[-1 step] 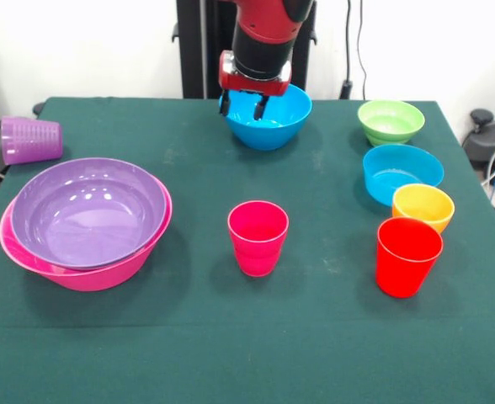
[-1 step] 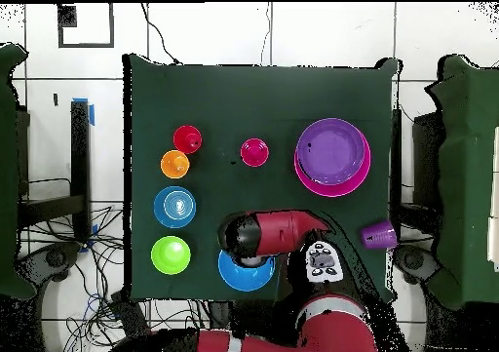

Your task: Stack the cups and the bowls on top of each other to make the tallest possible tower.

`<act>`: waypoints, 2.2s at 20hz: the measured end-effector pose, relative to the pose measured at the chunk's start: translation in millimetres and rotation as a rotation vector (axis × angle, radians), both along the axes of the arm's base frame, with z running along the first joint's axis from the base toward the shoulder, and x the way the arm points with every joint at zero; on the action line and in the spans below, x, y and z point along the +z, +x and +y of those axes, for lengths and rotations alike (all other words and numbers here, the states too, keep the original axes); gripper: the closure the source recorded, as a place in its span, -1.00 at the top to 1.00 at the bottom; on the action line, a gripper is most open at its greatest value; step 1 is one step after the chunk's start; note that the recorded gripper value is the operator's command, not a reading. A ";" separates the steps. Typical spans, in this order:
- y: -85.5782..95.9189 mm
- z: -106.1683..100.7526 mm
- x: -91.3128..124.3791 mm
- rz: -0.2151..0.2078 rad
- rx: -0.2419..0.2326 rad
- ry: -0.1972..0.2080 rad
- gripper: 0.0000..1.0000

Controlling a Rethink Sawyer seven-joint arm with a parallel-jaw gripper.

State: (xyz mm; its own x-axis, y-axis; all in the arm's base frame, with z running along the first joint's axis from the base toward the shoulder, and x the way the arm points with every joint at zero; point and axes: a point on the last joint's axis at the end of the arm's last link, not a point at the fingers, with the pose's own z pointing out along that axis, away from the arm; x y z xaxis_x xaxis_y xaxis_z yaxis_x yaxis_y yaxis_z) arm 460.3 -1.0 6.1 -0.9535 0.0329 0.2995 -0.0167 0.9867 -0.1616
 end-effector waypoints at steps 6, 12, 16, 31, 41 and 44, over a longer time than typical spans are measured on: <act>-3.4 -3.8 -1.4 0.003 0.024 -0.005 1.00; -9.8 -2.5 -8.7 0.023 0.026 0.000 1.00; -14.2 -1.8 -13.8 0.036 0.028 0.003 1.00; -35.1 1.4 -35.1 0.095 0.043 0.015 1.00; -42.4 1.3 -41.2 0.112 0.058 0.016 1.00; -43.1 0.4 -42.1 0.114 0.058 0.015 -1.00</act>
